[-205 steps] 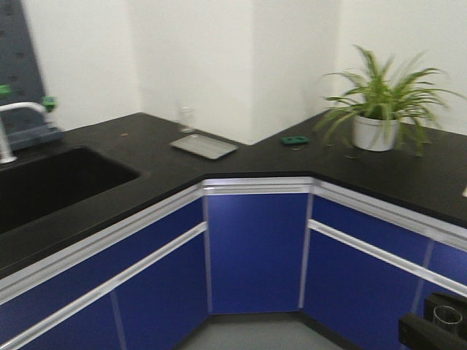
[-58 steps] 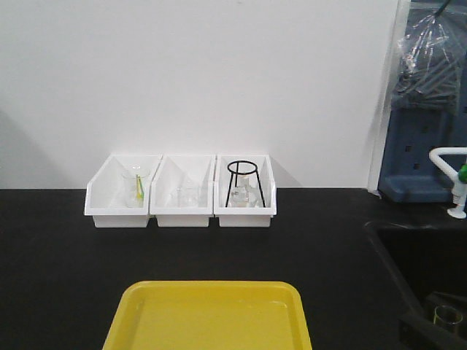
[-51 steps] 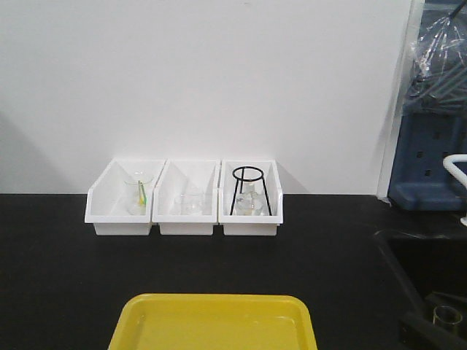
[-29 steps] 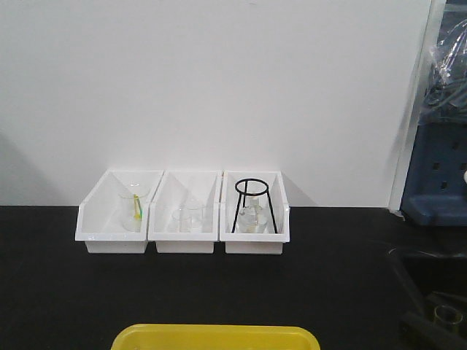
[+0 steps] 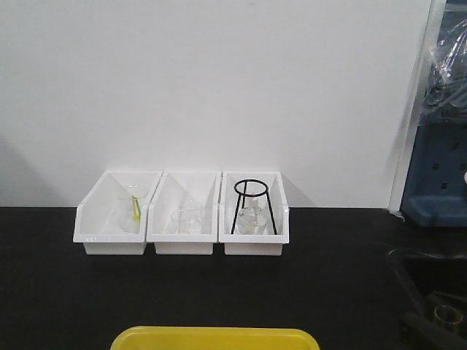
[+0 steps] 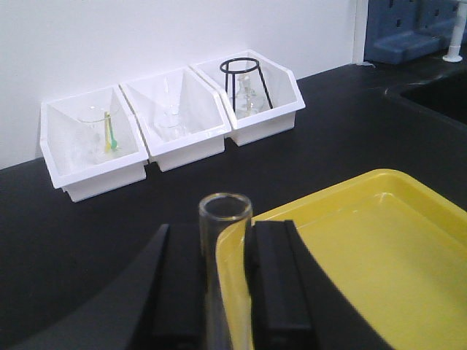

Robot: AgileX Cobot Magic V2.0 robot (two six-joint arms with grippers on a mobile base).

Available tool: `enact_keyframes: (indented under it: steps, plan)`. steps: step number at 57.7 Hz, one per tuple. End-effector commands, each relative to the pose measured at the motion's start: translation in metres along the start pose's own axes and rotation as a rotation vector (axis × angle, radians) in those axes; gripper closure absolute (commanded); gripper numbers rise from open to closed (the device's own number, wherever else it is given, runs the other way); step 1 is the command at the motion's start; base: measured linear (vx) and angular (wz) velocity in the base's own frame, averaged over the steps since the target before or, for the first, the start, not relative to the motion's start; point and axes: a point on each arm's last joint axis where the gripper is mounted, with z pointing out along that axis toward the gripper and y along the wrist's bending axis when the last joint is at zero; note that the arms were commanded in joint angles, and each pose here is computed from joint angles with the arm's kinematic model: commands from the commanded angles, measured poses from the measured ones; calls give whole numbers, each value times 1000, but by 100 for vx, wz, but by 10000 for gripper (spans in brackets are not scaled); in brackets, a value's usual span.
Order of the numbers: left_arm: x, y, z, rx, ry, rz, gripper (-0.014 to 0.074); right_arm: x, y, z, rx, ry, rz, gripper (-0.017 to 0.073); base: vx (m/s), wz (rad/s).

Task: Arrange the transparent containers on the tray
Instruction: 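Lower the left gripper's tube into the yellow tray and open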

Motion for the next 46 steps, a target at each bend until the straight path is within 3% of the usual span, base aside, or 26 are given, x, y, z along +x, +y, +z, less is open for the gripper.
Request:
enact_keyframes:
  steps: [1, 29, 33, 37, 40, 46]
  plan:
    - [-19, -1, -4, 17, -110, -8, 592, -18, 1, -4, -14, -115, -23, 571, 0, 0]
    - [-18, -2, -4, 23, -106, -22, 592, -18, 1, -4, -14, -113, -23, 571, 0, 0]
    - [-18, -4, -4, 47, -101, -80, 592, -18, 1, -4, -14, -114, -24, 571, 0, 0]
    - [-17, -6, 1, 71, -71, -180, 592, -18, 1, -4, -14, -114, -24, 571, 0, 0]
    - [-15, -8, 9, 83, -22, -250, 592, -18, 1, -4, -14, -115, -25, 571, 0, 0]
    - [-14, -12, 33, 78, 92, -342, 592, -19, 0, -5, -8, -124, -47, 571, 0, 0]
